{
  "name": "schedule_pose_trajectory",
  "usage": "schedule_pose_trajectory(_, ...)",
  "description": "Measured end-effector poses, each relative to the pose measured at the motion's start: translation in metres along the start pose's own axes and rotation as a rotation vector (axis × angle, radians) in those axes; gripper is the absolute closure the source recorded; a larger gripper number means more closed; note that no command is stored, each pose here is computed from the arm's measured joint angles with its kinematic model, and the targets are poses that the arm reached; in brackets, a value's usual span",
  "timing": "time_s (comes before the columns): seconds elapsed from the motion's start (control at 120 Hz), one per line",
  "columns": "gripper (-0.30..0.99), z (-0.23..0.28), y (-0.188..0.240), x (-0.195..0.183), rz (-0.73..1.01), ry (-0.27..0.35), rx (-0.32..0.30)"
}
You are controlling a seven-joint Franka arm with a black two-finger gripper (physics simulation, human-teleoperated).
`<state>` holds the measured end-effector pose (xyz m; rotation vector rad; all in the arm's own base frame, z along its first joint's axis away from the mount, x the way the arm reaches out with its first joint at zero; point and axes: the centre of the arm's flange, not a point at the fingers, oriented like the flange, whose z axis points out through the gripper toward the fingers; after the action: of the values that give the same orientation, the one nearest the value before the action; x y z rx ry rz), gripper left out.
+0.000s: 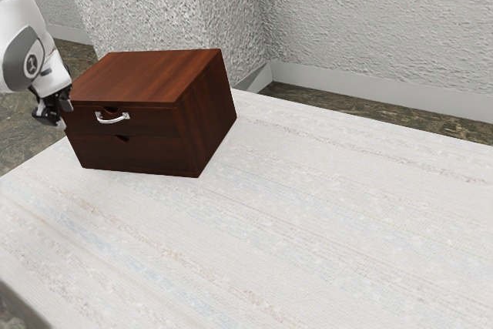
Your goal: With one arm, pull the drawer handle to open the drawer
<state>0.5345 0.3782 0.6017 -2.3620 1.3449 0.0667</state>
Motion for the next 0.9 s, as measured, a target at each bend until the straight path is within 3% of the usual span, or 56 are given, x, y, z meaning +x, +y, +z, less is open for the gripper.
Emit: schedule_pose_trajectory(0.9, 0.44, 0.033, -0.014, 0.073, 0.078, 0.055, -0.017)
